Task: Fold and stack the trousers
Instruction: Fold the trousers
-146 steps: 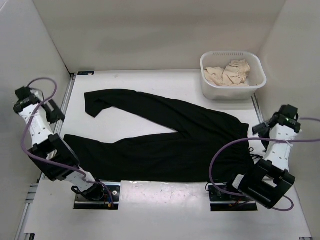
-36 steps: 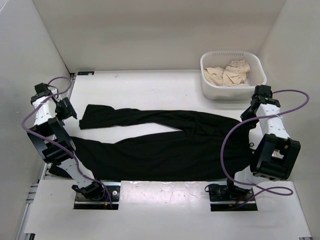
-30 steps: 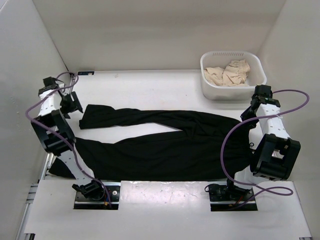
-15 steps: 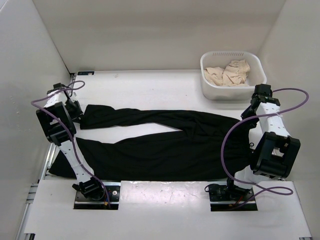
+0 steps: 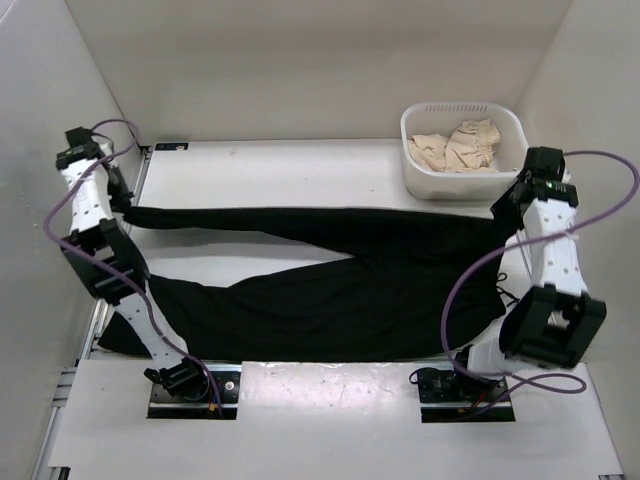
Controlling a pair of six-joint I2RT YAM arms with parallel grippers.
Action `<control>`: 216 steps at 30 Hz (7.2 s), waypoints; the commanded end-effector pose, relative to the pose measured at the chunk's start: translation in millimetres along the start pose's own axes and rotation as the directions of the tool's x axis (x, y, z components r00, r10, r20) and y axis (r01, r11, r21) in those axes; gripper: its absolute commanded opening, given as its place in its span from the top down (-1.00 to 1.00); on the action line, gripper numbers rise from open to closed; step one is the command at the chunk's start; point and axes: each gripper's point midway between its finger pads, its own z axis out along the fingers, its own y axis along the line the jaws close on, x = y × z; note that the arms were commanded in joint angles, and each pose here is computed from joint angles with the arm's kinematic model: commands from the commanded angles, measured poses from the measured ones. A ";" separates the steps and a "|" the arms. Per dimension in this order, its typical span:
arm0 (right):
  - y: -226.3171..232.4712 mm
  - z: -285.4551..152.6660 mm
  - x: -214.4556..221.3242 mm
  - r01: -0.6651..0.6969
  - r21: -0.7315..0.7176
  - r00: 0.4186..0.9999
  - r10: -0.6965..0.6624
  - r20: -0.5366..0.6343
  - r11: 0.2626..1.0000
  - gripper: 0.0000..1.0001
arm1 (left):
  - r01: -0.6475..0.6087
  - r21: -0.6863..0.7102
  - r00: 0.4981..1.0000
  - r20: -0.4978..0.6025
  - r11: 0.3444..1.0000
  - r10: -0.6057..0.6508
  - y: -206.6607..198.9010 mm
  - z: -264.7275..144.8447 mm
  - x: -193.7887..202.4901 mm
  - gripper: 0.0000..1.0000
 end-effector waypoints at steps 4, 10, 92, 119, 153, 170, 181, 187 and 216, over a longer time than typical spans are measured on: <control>-68.0 -39.2 88.7 -0.047 0.109 0.991 0.060 -0.122 0.993 1.00 | 0.162 -0.273 0.976 -0.096 0.948 -0.195 107.4 -53.5 104.7 0.72; -113.5 -39.5 174.8 -0.069 0.180 0.969 0.108 -0.221 0.981 1.00 | 0.207 -0.302 0.933 -0.225 0.931 -0.280 113.6 -34.0 205.4 0.72; -8.1 55.7 86.0 0.116 0.112 0.972 -0.089 -0.217 0.987 -0.95 | -0.214 -0.105 0.944 -0.280 0.971 0.177 -26.1 65.1 176.9 -0.24; -81.7 118.6 109.7 -0.235 0.143 0.933 0.264 -0.245 0.961 1.00 | -0.252 -0.113 0.927 -0.312 0.961 0.207 -25.5 38.4 196.4 -0.32; 290.7 -85.4 374.5 0.827 -0.102 0.549 -0.755 0.359 0.553 1.00 | -0.385 -0.053 0.871 -0.352 0.922 0.343 -74.1 48.2 188.5 -0.34; 295.0 -253.5 404.0 0.801 -0.593 0.331 -0.767 0.550 -0.079 -0.42 | -0.381 -0.054 0.877 -0.335 0.923 0.343 -73.1 40.6 187.9 -0.39; 295.4 -140.5 403.5 0.810 -0.583 0.314 -0.884 0.346 0.060 -0.29 | -0.388 -0.070 0.874 -0.344 0.919 0.343 -68.8 36.0 188.5 -0.41; 281.3 -86.9 402.1 0.776 -0.595 0.397 -0.894 0.207 0.207 -0.17 | -0.392 -0.069 0.866 -0.362 0.917 0.344 -66.8 35.4 194.3 -0.41; 133.1 25.2 298.3 0.457 -0.378 0.774 -0.569 -0.277 0.805 -0.89 | -0.382 -0.073 0.885 -0.317 0.921 0.342 -67.7 18.7 183.6 -0.46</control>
